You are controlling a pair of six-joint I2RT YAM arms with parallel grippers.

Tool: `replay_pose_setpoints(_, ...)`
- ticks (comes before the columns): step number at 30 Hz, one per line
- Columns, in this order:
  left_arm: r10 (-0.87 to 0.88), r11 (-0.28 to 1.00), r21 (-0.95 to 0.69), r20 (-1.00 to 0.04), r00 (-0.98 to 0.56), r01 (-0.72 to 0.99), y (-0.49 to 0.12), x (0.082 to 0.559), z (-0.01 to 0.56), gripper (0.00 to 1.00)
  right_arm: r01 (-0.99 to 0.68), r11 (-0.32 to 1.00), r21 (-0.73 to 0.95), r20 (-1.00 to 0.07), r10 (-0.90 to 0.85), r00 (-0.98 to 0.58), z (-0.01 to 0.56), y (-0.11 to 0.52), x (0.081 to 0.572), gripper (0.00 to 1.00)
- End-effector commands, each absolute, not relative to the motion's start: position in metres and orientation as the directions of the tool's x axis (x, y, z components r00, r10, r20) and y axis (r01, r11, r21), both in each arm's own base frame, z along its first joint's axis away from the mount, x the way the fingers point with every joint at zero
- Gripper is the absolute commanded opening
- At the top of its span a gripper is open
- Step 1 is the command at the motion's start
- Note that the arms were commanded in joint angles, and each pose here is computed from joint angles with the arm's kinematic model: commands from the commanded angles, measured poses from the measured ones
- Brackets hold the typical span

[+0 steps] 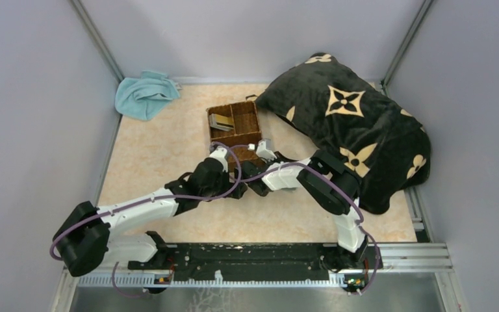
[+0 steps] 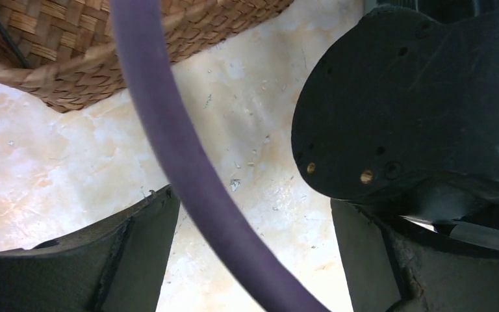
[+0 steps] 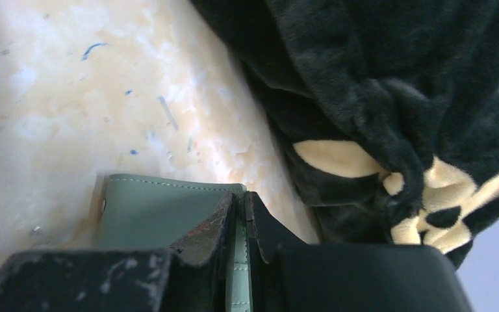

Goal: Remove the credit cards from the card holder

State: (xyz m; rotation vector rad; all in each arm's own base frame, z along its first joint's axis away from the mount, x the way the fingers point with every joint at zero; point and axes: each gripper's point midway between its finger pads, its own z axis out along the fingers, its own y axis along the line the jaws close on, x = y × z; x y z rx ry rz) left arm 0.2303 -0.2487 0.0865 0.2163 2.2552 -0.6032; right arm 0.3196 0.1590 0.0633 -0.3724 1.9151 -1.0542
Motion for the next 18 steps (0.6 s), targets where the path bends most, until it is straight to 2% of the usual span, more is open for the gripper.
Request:
replay_pose_setpoints(1,-0.103,0.817,-0.417,-0.786,-0.61,0.399,-0.28,0.252,0.132,0.92,0.333,0.577,-0.746,-0.665,-0.621,-0.414,0.113,0.172,0.316,0.15)
replay_pose_setpoints(3,-0.146,0.808,-0.448,-0.782,-0.606,0.382,-0.283,0.256,0.137,0.92,0.37,0.554,-0.746,-0.665,-0.643,-0.38,0.128,0.169,0.314,0.34)
replay_pose_setpoints(4,-0.161,0.798,-0.463,-0.782,-0.602,0.387,-0.287,0.258,0.142,0.92,0.409,0.61,-0.679,-0.733,-0.601,-0.32,0.131,0.171,0.317,0.44)
replay_pose_setpoints(5,-0.171,0.786,-0.476,-0.781,-0.601,0.395,-0.291,0.26,0.149,0.91,0.398,0.615,-0.68,-0.73,-0.616,-0.294,0.136,0.171,0.317,0.49)
replay_pose_setpoints(7,-0.177,0.776,-0.486,-0.78,-0.6,0.403,-0.298,0.264,0.155,0.91,0.365,0.554,-0.749,-0.655,-0.701,-0.281,0.129,0.18,0.324,0.69)
replay_pose_setpoints(11,-0.146,0.781,-0.455,-0.799,-0.583,0.428,-0.308,0.274,0.162,0.91,0.369,0.581,-0.725,-0.684,-0.669,-0.291,0.117,0.178,0.322,0.71)
replay_pose_setpoints(18,-0.101,0.792,-0.425,-0.8,-0.591,0.439,-0.314,0.279,0.153,0.91,0.401,0.643,-0.653,-0.75,-0.623,-0.222,0.152,0.173,0.317,0.71)
